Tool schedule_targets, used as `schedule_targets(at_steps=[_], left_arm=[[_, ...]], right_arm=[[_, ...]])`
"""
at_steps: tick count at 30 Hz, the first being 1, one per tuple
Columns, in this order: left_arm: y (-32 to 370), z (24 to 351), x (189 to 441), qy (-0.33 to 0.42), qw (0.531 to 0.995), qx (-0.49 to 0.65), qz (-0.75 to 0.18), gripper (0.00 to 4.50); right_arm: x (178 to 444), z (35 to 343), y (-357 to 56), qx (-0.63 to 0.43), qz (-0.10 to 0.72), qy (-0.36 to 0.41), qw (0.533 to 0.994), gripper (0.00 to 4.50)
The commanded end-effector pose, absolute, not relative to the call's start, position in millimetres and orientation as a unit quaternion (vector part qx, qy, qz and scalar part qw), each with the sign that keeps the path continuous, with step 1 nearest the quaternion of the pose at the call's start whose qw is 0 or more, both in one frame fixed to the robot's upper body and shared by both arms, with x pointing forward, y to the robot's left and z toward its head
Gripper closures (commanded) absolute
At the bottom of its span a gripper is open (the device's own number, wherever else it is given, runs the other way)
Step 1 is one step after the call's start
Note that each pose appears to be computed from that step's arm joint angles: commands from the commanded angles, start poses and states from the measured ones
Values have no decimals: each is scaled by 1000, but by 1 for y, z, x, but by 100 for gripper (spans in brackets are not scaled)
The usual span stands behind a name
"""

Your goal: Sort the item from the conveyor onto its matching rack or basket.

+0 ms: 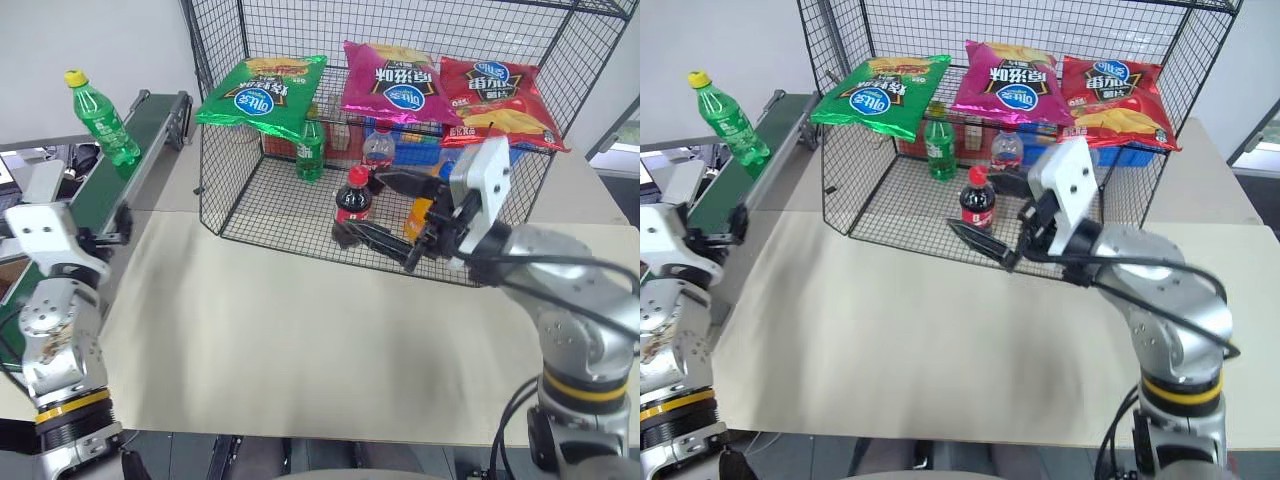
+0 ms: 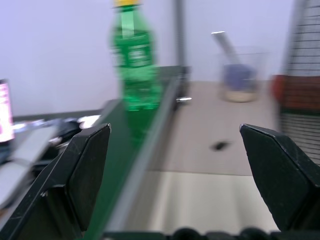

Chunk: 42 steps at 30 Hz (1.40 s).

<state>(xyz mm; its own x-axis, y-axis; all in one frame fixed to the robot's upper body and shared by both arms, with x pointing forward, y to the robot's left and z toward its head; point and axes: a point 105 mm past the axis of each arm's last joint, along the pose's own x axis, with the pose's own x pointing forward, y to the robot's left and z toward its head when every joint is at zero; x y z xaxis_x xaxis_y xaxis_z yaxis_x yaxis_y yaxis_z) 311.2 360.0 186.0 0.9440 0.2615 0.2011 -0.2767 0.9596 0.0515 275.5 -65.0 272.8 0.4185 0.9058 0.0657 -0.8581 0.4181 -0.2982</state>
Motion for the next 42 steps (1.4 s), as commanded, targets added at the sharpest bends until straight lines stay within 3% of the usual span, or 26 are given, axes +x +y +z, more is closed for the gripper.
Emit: schedule_targets(at_steps=[1, 19, 32, 36, 42], left_arm=[[374, 202, 307, -114, 982, 38, 143, 10], [388, 196, 315, -78, 990, 27, 115, 10], [418, 207, 311, -95, 980, 12, 174, 10], [420, 204, 309, -96, 980, 6, 174, 134], [411, 209, 311, -102, 984, 5, 147, 150]], right_arm=[[271, 294, -54, -106, 567, -132, 806, 0], [264, 313, -38, -110, 590, -159, 784, 0], [264, 316, -37, -111, 587, -164, 785, 0], [265, 316, -37, -112, 585, -164, 787, 0], [264, 313, -40, -116, 580, -162, 790, 0]])
